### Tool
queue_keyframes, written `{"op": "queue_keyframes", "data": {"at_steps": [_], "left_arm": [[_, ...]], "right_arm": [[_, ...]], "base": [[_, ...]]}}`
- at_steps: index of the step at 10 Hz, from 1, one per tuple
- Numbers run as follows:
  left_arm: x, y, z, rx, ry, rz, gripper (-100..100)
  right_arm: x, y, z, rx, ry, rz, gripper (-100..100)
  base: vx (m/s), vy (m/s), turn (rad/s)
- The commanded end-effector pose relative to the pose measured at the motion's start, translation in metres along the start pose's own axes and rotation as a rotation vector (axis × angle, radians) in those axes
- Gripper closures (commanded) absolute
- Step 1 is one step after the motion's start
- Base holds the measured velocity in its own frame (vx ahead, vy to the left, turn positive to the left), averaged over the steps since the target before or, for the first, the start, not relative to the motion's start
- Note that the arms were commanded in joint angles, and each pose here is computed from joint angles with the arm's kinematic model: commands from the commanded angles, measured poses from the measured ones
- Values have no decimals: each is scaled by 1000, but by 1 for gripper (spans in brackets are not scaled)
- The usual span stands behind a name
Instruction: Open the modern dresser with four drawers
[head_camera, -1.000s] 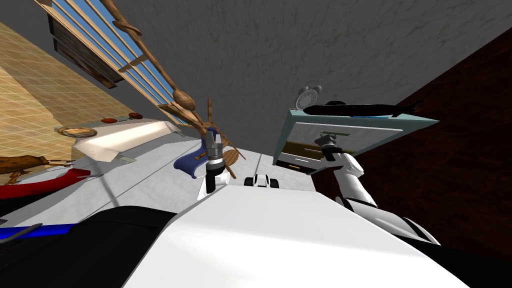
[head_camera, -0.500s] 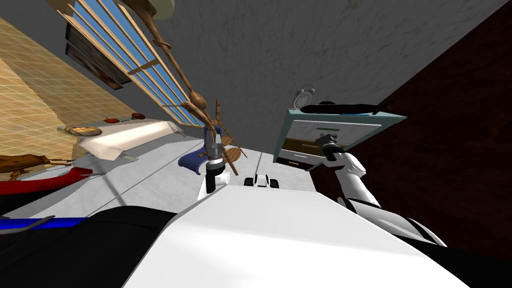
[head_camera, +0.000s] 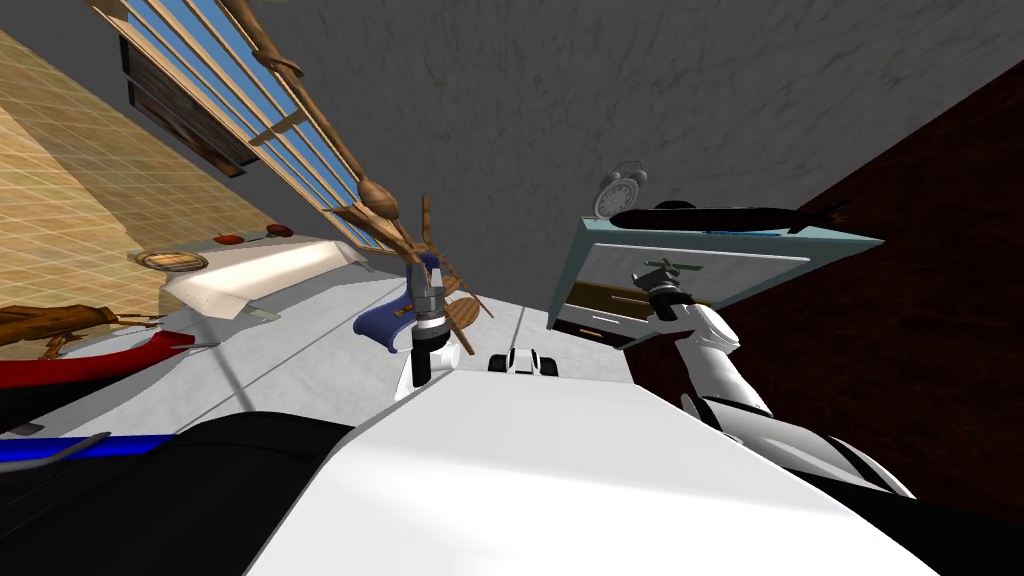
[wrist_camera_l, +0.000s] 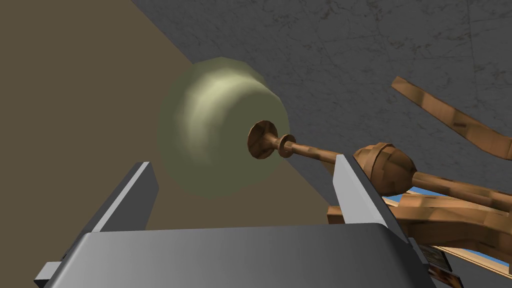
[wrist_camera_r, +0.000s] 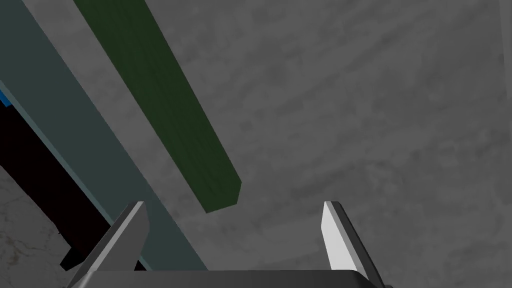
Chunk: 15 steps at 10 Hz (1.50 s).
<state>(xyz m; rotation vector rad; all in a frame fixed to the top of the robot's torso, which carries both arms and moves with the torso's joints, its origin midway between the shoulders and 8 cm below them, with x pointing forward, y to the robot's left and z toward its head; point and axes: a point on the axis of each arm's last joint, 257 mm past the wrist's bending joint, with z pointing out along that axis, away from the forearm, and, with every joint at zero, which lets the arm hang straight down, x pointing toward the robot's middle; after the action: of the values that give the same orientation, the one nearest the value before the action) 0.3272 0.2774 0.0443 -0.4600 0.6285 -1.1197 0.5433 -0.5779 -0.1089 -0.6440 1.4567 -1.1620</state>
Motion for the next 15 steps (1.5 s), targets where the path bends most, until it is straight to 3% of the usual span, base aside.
{"op": "queue_keyframes", "data": {"at_steps": [1, 7, 8, 12, 15], "left_arm": [[0, 0, 0, 0, 0, 0, 0], [0, 0, 0, 0, 0, 0, 0], [0, 0, 0, 0, 0, 0, 0], [0, 0, 0, 0, 0, 0, 0], [0, 0, 0, 0, 0, 0, 0]], "right_arm": [[0, 0, 0, 0, 0, 0, 100], [0, 0, -1, -9, -9, 3, 100], [1, -1, 0, -7, -3, 0, -100], [4, -2, 0, -2, 8, -7, -100], [3, -4, 2, 5, 12, -6, -100]], "base": [[12, -5, 1], [-139, 52, -24], [78, -17, 28], [158, -59, 27], [31, -23, 28]]}}
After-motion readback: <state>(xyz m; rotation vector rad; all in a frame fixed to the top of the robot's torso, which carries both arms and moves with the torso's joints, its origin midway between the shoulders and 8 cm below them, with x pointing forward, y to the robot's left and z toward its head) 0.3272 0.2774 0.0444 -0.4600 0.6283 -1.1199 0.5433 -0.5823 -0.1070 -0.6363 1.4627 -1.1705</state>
